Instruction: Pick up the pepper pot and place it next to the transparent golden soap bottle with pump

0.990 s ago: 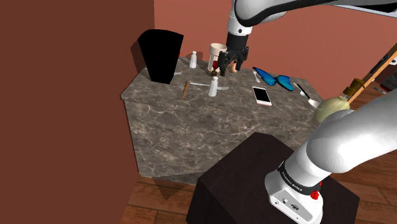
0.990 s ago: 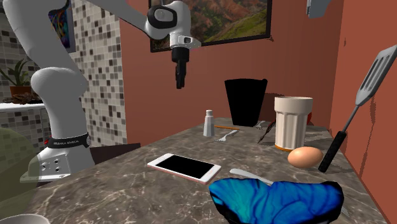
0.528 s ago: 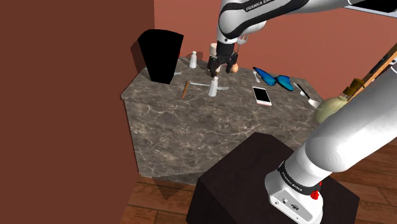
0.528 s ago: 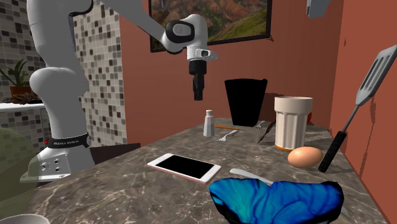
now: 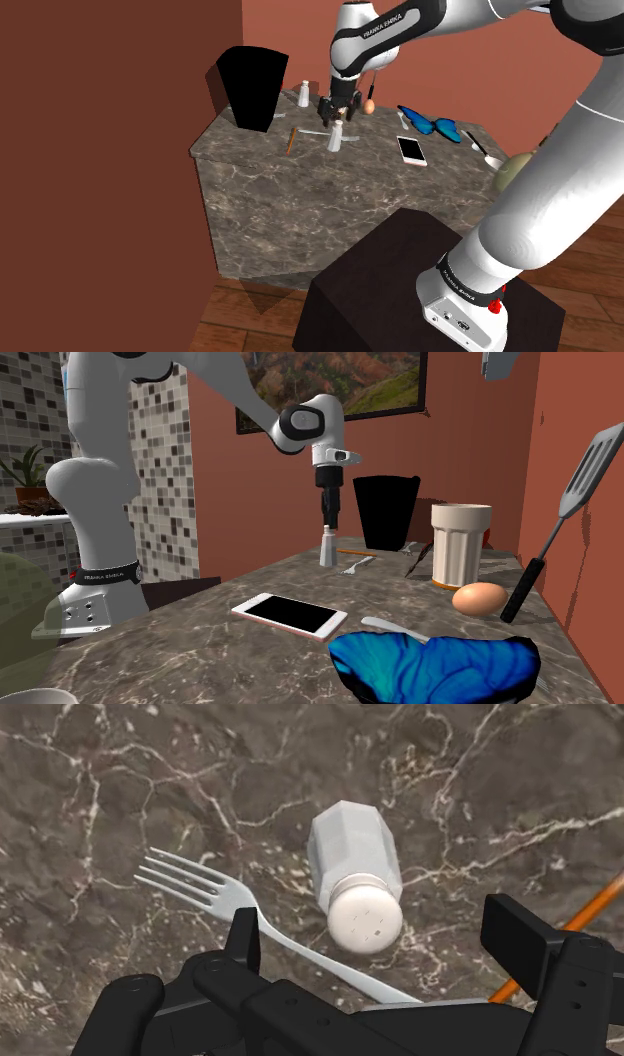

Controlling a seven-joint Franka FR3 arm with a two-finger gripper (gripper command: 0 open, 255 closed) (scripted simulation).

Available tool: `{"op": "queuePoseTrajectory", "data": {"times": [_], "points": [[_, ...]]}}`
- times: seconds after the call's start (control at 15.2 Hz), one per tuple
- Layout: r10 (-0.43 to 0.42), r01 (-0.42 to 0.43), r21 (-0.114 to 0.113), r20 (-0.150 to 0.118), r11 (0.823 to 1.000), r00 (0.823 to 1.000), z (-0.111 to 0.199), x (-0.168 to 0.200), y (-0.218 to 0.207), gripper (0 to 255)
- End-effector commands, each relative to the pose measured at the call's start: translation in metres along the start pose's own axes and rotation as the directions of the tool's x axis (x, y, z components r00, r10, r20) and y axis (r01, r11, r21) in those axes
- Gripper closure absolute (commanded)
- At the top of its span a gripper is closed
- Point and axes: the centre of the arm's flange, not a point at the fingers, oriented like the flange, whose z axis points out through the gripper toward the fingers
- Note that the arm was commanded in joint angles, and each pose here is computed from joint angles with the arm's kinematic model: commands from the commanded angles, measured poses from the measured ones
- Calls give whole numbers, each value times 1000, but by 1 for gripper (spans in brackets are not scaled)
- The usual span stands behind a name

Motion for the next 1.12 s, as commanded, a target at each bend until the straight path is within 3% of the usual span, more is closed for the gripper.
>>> {"op": "queuePoseTrajectory", "data": {"times": [0.0,0.2,0.66,0.73,1.06], "points": [[1,-1,0,-1,1000,1000,12,0,0,0],[1,-1,0,-1,1000,1000,25,0,0,0],[1,-1,0,-1,1000,1000,25,0,0,0],[1,-1,0,-1,1000,1000,25,0,0,255],[1,-1,0,-1,1000,1000,25,0,0,255]]}}
